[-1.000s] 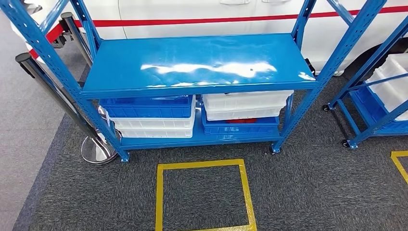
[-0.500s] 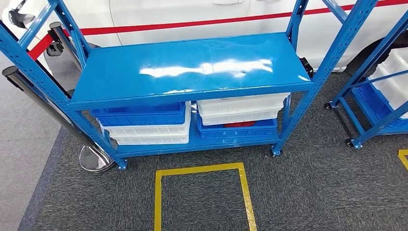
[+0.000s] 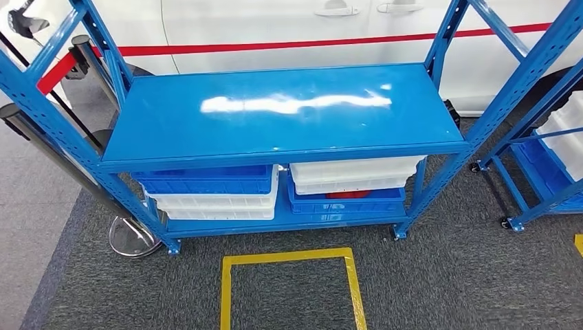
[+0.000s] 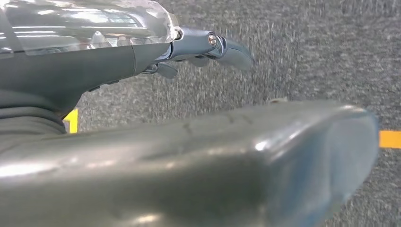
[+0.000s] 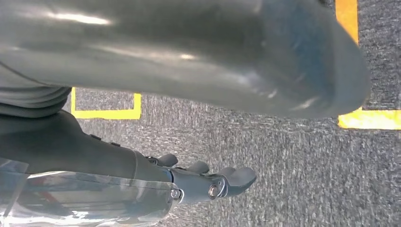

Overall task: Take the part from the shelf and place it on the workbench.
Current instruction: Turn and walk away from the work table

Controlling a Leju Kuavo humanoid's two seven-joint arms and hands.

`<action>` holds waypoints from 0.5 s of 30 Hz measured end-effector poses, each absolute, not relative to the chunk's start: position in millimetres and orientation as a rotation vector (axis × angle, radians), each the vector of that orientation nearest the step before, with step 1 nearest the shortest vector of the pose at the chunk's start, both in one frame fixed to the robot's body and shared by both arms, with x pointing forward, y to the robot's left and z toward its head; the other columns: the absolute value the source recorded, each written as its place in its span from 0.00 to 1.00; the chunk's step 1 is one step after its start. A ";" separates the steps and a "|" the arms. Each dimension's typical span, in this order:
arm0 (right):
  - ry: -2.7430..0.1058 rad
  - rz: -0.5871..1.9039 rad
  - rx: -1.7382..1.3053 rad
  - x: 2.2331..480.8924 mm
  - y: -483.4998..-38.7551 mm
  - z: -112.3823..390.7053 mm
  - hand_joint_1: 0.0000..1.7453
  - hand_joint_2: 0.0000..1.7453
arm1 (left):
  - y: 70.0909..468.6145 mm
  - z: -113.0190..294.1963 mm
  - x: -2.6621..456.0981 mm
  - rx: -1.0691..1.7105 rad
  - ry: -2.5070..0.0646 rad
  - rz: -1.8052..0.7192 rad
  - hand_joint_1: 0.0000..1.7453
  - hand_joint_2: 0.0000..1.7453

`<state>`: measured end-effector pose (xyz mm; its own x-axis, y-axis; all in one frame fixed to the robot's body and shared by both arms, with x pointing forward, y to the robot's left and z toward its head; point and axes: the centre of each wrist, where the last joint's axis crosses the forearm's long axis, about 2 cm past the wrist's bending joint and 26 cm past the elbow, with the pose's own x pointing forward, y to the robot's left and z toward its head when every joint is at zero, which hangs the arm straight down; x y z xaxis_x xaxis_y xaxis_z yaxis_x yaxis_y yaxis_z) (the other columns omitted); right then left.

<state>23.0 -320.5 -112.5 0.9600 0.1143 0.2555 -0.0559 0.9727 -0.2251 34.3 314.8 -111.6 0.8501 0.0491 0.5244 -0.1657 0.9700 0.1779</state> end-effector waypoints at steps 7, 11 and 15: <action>-0.264 0.087 -0.218 19.9 -320.5 -112.7 0.00 0.00 | 313.7 -111.3 37.2 0.218 -0.548 0.113 0.00 0.00; -0.263 0.087 -0.217 19.3 -320.5 -112.8 0.00 0.00 | 313.3 -111.2 38.5 0.219 -0.545 0.107 0.00 0.00; -0.264 0.084 -0.218 20.3 -320.7 -112.7 0.00 0.00 | 312.9 -111.4 36.7 0.222 -0.538 0.095 0.00 0.00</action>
